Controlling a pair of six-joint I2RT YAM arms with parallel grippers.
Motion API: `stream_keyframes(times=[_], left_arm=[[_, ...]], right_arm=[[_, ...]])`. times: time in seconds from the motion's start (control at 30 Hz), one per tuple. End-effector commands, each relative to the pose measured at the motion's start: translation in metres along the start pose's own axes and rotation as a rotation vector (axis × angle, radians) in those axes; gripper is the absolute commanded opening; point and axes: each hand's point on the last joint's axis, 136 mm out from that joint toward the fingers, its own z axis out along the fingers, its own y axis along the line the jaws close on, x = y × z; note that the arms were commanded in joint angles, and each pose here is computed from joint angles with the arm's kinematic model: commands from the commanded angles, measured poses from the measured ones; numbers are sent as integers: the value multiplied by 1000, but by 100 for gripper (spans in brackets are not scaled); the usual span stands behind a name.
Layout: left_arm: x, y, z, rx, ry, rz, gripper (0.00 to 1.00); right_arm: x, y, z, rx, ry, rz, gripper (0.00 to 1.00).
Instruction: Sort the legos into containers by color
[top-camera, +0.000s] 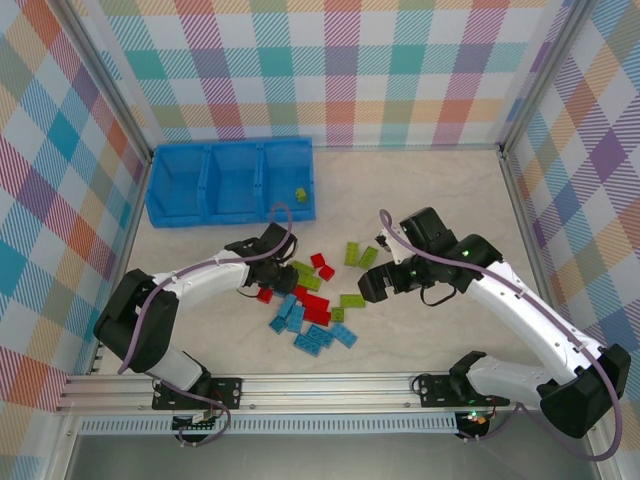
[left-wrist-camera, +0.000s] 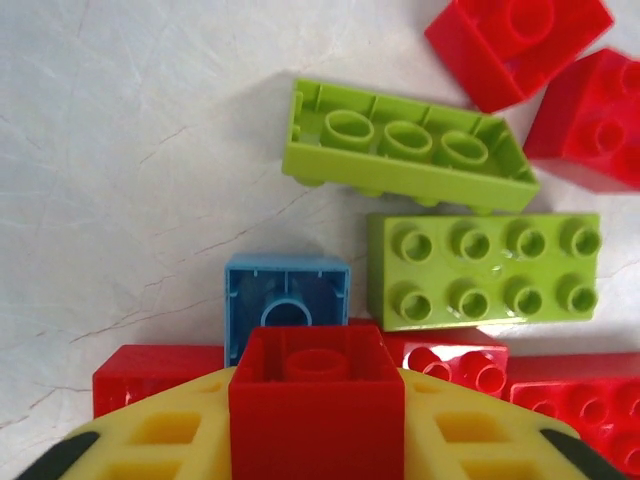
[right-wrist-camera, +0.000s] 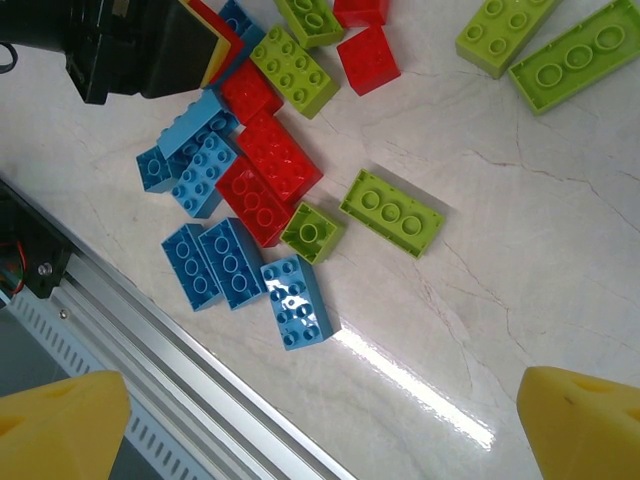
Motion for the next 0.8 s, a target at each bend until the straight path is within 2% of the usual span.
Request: stream_keyframes(times=[0.0, 0.1, 0.23, 0.37, 0.53, 0.63, 0.77], left_arm=[[-4, -2, -7, 27, -29, -11, 26], [-15, -3, -28, 31, -85, -13, 19], [-52, 20, -69, -28, -233, -47, 19], [-107, 89, -106, -133, -407, -201, 19], [-161, 205, -128, -261, -544, -507, 17], [-179, 262, -123, -319, -566, -652, 16], [-193, 314, -99, -405, -516, -732, 16]], right_arm=[[-14, 10, -7, -38, -43, 17, 100], [-20, 13, -9, -48, -63, 31, 100], [-34, 19, -14, -74, -130, 47, 100], [-51, 22, -16, -90, -212, 58, 100], [-59, 26, -18, -115, -239, 70, 100], [-54, 26, -19, -116, -237, 75, 100], [-46, 24, -23, -106, -242, 83, 100]])
